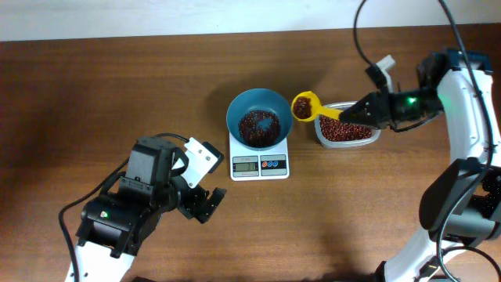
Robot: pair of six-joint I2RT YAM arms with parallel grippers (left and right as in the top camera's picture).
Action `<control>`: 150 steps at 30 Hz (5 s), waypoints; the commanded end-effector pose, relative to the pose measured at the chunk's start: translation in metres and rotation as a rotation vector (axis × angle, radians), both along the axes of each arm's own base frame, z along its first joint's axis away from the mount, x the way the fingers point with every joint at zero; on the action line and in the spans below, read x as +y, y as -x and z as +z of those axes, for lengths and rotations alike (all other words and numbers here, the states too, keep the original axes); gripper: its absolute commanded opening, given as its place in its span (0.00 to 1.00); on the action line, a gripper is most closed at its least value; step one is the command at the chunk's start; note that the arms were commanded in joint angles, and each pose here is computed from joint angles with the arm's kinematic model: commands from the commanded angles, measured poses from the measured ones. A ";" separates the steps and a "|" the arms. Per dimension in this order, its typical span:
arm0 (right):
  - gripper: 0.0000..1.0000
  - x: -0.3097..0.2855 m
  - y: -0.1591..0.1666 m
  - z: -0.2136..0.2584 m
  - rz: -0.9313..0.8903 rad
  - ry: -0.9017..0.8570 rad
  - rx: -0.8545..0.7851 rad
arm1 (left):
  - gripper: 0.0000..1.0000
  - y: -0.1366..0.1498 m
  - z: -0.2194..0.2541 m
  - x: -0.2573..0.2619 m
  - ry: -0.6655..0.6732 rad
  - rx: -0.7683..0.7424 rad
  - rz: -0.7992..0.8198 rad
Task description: Scoop item into bowl and weigh 50g on scale
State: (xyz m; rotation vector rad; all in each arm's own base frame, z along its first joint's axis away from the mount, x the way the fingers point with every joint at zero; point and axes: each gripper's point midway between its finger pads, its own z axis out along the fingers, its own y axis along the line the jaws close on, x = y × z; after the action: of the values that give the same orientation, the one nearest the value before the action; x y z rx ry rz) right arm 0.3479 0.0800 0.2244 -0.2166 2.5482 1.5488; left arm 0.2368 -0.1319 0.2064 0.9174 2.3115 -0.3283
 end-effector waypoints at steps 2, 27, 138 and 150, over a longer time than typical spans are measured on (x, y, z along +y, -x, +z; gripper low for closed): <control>0.04 0.022 0.000 0.011 0.084 0.044 -0.120 | 0.99 0.001 0.002 -0.003 0.004 -0.008 -0.026; 0.04 0.080 -0.043 -0.028 0.275 0.512 -0.422 | 0.99 0.001 0.002 -0.003 0.003 -0.008 -0.026; 0.04 -0.096 -0.029 -0.029 -0.034 1.192 -0.133 | 0.99 0.001 0.002 -0.003 0.004 -0.008 -0.026; 0.04 -0.073 -0.019 -0.034 0.026 1.237 -0.117 | 0.99 0.001 0.002 -0.003 0.004 -0.008 -0.026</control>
State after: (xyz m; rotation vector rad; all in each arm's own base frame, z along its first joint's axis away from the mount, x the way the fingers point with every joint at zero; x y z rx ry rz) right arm 0.3709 0.0076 0.1806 -0.4556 3.0024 -0.1875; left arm 0.2368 -0.1319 0.2064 0.9174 2.3115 -0.3283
